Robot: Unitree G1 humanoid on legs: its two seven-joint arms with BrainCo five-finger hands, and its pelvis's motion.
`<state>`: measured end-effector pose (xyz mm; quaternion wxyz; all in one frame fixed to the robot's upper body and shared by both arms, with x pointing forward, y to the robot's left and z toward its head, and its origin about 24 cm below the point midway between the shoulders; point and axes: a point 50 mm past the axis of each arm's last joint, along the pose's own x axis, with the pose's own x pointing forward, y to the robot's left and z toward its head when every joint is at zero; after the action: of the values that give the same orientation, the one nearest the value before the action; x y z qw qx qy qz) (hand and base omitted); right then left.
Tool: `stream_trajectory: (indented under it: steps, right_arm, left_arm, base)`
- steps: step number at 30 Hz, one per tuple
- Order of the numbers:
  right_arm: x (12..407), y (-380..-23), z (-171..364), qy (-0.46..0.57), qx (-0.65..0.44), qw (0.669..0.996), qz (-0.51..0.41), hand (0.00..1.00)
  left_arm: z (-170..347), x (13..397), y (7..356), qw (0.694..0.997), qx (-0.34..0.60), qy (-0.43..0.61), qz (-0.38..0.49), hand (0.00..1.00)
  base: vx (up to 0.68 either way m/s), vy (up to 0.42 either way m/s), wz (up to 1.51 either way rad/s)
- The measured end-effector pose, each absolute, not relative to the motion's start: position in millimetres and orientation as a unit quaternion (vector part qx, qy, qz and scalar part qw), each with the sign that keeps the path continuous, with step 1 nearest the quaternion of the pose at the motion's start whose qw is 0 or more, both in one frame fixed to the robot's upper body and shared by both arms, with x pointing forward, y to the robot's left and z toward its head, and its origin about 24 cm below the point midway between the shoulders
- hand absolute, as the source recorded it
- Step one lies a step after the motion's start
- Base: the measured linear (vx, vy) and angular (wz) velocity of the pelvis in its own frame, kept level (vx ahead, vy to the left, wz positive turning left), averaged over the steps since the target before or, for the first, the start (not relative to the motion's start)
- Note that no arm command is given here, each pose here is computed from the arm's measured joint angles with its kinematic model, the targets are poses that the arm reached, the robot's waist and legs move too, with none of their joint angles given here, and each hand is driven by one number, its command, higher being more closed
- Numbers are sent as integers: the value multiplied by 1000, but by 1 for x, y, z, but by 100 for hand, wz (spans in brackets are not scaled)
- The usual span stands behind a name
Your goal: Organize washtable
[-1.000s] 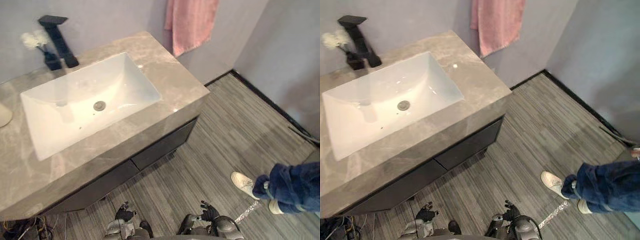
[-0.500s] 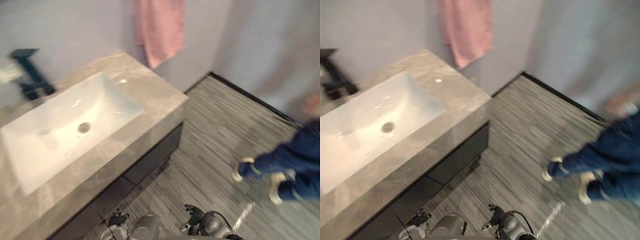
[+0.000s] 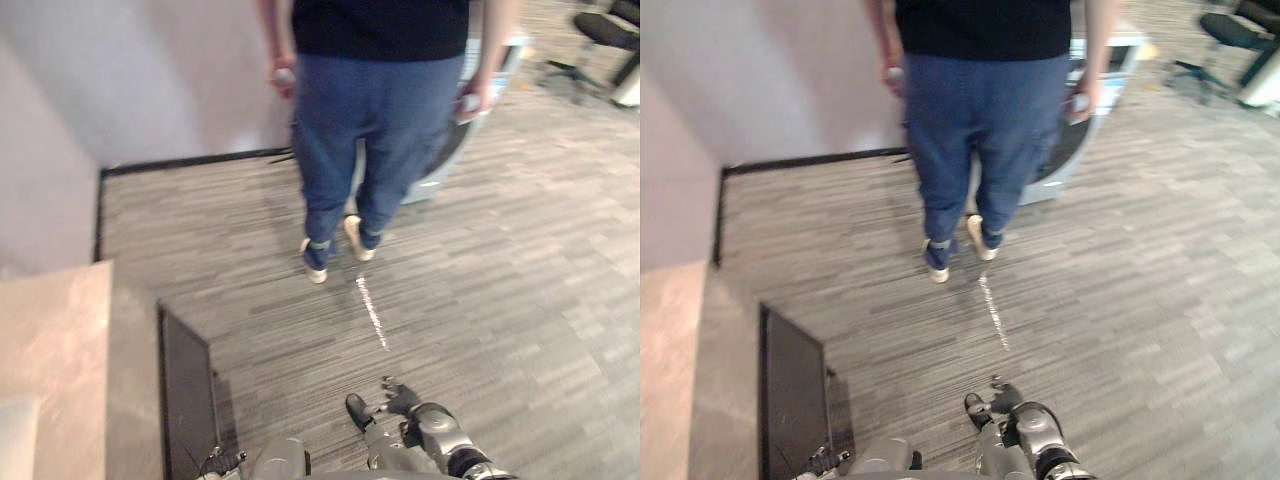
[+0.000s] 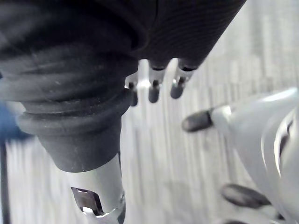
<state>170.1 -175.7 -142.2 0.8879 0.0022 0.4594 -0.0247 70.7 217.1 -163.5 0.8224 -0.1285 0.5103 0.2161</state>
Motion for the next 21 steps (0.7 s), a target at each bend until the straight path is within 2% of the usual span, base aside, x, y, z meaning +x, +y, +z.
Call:
stream_trajectory:
  steps: [2,5,9,12,16,21]
  right_arm:
    - [151,-197,-148,478,30,873,-89,0]
    - [120,-198,-157,512,54,849,-118,0]
    - [108,-200,-159,508,92,840,-164,0]
    - [101,-206,-160,511,103,833,-187,0]
    - [93,-209,-163,524,116,819,-204,0]
    - [99,-200,-165,550,69,819,-149,0]
  left_arm:
    - [-162,75,219,832,-108,509,194,0]
    - [-161,85,214,841,-89,505,171,0]
    - [-161,87,209,840,-77,513,158,0]
    - [-163,90,188,844,-84,516,119,0]
    - [-167,90,178,836,-96,532,96,0]
    - [-166,88,181,834,-123,523,127,0]
  base:
    - [-44,76,-91]
    - [-40,-3,-78]
    - [18,48,-142]
    - [77,-37,-157]
    - [138,-133,-96]
    - [75,-61,-58]
